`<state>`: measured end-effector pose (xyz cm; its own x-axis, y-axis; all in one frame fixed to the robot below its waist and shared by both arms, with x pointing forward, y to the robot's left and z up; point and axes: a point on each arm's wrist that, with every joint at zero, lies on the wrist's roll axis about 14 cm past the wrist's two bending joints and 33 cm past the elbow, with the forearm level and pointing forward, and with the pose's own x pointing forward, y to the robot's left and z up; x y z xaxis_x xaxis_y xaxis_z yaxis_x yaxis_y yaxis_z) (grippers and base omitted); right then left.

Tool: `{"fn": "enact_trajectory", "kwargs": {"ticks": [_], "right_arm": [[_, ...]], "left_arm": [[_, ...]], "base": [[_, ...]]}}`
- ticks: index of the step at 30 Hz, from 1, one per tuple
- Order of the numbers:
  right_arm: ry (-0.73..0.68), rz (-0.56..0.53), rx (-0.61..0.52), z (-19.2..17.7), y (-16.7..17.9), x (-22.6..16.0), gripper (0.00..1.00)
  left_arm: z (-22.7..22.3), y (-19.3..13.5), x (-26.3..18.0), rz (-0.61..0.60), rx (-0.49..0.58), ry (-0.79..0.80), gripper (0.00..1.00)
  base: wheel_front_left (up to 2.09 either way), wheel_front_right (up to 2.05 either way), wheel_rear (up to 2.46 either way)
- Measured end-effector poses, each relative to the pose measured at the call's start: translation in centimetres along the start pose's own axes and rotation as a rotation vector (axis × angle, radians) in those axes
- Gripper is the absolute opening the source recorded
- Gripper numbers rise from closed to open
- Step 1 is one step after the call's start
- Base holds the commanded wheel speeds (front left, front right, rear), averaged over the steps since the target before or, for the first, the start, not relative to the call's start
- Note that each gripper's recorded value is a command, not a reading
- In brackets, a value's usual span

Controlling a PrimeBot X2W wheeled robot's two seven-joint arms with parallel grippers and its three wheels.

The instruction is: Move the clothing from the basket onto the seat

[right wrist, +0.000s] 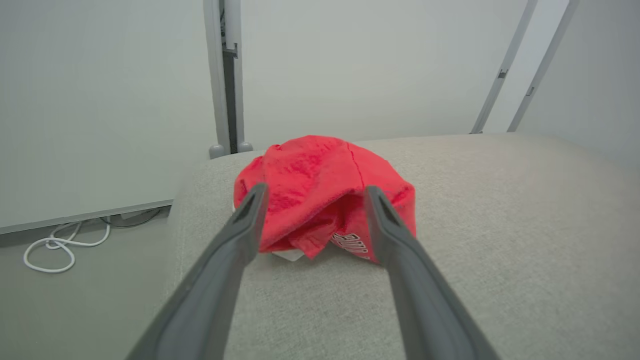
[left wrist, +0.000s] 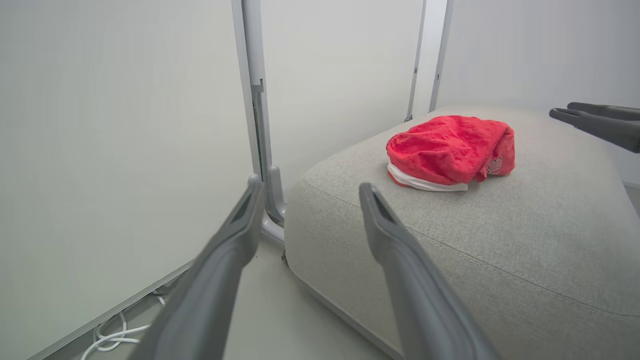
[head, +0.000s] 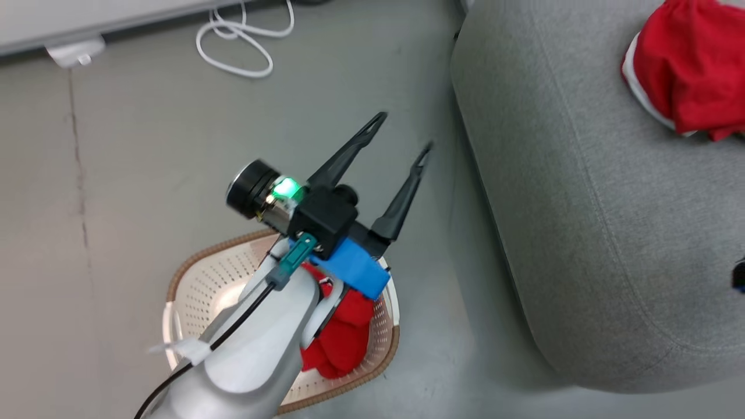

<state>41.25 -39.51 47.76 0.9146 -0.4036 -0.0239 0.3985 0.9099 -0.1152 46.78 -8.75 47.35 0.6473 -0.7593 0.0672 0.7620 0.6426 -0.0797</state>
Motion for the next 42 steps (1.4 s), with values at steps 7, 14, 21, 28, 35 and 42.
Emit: {"fn": "enact_trajectory", "kwargs": {"ticks": [7,14,21,28,35,42], "right_arm": [[-0.158,0.164,0.063,5.3,5.9,-2.6,1.0],[-0.26,0.33,0.124,8.9,11.7,-4.8,1.0],[-0.282,0.432,0.164,9.9,15.0,-7.1,1.0],[-0.281,0.487,0.194,10.0,17.0,-9.2,1.0],[-0.247,0.498,0.207,8.9,17.3,-11.0,1.0],[-0.217,0.5,0.212,7.9,17.4,-12.3,1.0]], "left_arm": [[2.7,1.8,-3.8,0.145,0.03,-0.024,1.0],[4.6,5.1,-9.0,0.335,0.059,-0.042,1.0],[6.5,7.6,-14.8,0.513,0.08,-0.074,1.0],[7.1,9.3,-20.6,0.675,0.094,-0.084,1.0],[6.8,9.2,-23.6,0.741,0.094,-0.08,1.0],[6.4,8.5,-24.5,0.754,0.086,-0.076,1.0]], "base": [[0.0,0.0,0.0],[0.0,0.0,0.0],[0.0,0.0,0.0],[0.0,0.0,0.0],[0.0,0.0,0.0],[0.0,0.0,0.0]]}}
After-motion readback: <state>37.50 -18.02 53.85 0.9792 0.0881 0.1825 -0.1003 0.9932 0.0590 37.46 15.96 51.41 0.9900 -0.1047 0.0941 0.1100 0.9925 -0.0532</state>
